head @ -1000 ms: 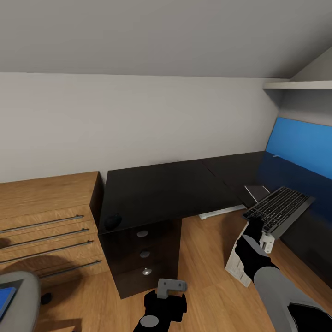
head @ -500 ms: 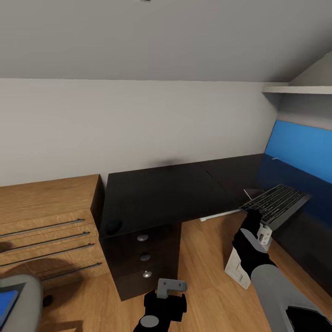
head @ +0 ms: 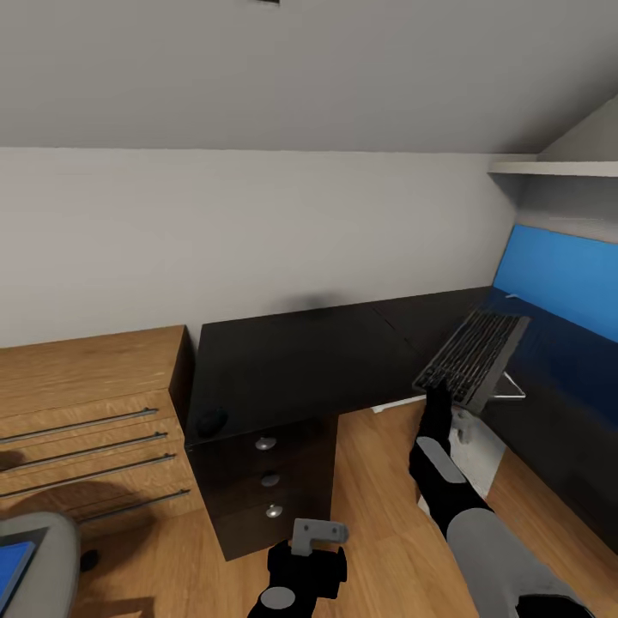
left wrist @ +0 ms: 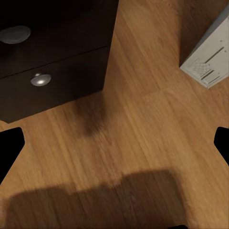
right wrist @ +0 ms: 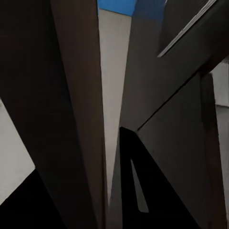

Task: In the bedroom, organize the workspace by keeping the computer under the desk, ensuring the monitor is on the desk, placing the keyboard on the desk next to the monitor, placing the mouse on the desk next to the keyboard, moving the folder from the swivel chair onto the desk next to the mouse, stacking the notebook on top of the folder with the pen on top of the notebook, and positioning the swivel chair next to the desk.

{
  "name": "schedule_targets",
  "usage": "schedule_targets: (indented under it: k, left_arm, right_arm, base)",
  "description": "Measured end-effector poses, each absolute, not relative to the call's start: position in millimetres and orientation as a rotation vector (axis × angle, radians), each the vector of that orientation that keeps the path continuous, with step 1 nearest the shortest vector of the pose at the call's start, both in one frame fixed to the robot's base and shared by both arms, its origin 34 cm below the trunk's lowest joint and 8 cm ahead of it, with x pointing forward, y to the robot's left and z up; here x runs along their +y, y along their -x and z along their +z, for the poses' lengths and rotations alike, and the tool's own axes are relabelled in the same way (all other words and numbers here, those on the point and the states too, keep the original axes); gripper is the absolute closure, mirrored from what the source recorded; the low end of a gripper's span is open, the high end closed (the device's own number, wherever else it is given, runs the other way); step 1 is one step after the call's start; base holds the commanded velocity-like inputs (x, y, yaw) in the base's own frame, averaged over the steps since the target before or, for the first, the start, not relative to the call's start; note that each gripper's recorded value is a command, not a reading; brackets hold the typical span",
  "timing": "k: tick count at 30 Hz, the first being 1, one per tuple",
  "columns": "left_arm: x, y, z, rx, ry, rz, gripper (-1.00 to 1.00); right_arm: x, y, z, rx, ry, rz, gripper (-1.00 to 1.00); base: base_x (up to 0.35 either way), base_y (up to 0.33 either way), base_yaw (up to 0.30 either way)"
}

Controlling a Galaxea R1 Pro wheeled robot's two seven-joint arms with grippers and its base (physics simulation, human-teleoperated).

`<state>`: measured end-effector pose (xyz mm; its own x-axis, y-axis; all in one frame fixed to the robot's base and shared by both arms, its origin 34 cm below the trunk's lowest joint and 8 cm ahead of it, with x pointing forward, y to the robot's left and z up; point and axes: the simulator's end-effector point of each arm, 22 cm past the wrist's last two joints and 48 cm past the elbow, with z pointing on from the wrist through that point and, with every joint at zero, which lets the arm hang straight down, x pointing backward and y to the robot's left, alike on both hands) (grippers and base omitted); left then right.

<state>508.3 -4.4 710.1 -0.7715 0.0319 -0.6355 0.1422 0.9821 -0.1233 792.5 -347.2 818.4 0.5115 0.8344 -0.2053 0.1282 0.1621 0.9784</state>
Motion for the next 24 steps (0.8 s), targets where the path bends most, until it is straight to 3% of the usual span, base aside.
schedule_targets:
  k: [5,15,24]
  left_arm:
    - [-3,-509,710,2.445,-0.118,-0.209,-1.0]
    - [8,-516,709,2.448,-0.081,-0.191,-1.0]
    - [10,-517,709,2.445,-0.076,-0.191,-1.0]
  right_arm:
    - [-292,-789,841,1.011,-1.196,0.737,1.0]
    - [-186,-757,840,1.318,-1.225,1.071,1.0]
    - [-128,-743,829,1.571,-1.107,1.238,1.0]
  base:
    - [0.0,0.0,0.0]
    - [0.0,0.0,0.0]
    - [0.0,0.0,0.0]
